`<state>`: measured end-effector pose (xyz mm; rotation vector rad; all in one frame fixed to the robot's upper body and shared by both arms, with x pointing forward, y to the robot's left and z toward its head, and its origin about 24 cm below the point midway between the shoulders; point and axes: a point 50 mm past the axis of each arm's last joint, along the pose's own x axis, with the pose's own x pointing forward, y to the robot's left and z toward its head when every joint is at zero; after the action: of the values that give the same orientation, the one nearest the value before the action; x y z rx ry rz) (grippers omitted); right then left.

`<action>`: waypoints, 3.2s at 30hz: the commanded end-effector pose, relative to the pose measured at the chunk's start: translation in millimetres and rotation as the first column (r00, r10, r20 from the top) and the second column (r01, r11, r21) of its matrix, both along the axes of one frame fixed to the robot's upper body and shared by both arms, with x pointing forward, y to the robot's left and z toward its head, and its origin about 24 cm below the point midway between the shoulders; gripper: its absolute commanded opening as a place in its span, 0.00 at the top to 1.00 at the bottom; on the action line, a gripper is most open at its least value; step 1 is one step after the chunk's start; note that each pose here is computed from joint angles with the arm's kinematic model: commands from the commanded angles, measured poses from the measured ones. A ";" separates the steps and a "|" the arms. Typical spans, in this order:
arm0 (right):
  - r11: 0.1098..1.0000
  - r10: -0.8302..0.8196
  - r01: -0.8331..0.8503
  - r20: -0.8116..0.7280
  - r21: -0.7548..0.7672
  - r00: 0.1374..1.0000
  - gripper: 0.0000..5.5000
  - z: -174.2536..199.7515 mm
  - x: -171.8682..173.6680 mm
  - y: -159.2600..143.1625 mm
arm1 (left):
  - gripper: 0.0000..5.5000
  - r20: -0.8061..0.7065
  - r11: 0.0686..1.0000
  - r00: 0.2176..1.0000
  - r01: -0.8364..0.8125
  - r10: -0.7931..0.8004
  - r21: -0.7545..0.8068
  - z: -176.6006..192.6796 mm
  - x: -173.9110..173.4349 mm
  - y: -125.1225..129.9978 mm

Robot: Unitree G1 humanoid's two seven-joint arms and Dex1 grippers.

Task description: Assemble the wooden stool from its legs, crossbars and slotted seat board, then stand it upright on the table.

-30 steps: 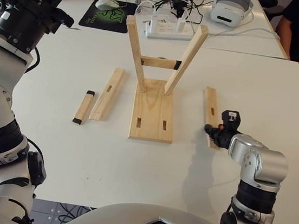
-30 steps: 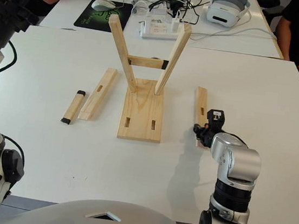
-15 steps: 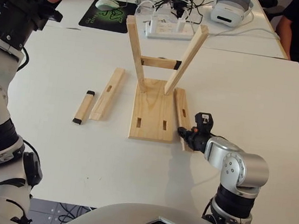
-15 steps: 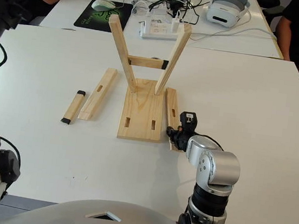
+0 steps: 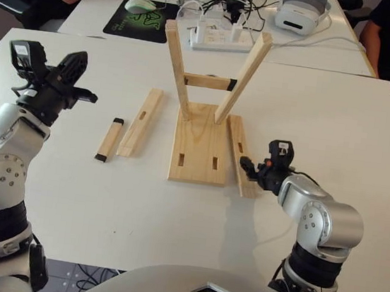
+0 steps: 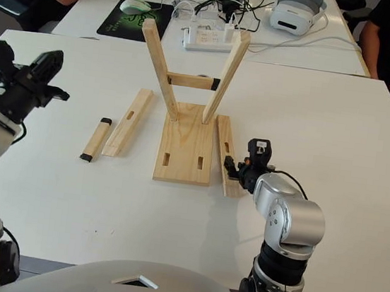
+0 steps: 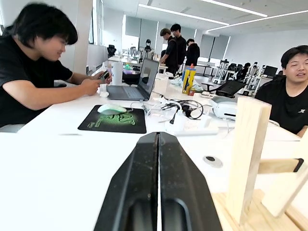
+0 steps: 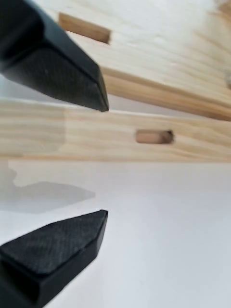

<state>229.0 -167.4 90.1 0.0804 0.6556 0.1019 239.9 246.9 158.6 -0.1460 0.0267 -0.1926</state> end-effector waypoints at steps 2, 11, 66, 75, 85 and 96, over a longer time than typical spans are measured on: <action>0.996 -0.078 0.085 0.172 -0.036 0.982 0.31 25.6 13.8 -13.4 | 1.00 -0.161 1.000 0.987 0.013 -0.012 0.008 -34.1 -19.7 -4.1; 0.991 -0.112 0.126 0.234 -0.044 0.966 0.31 31.6 26.2 -18.1 | 1.00 -0.383 0.994 0.918 0.109 -0.105 -0.012 -73.8 -36.0 -6.7; 0.996 0.002 0.023 0.292 -0.082 0.956 0.30 37.0 53.5 -9.4 | 0.56 -0.519 0.983 0.854 0.063 0.035 0.170 -126.6 -41.2 15.0; 0.990 -0.086 0.114 0.295 -0.078 0.951 0.30 34.1 59.4 -26.8 | 0.76 -0.508 0.977 0.861 0.119 -0.014 0.175 -125.9 -33.4 18.0; 0.973 -0.227 0.170 0.499 0.158 0.837 0.30 68.6 74.3 -57.4 | 0.76 0.196 0.983 0.973 0.092 -0.123 0.159 -0.8 5.9 9.1; 0.436 0.132 -0.755 0.795 0.490 0.592 0.30 181.3 38.9 36.8 | 0.76 0.484 0.856 0.707 0.410 -0.517 0.315 91.8 22.4 -91.9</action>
<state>297.4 -174.6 241.9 0.6853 -0.1631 0.6276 256.6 199.2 239.4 0.0513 -0.4930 -0.5622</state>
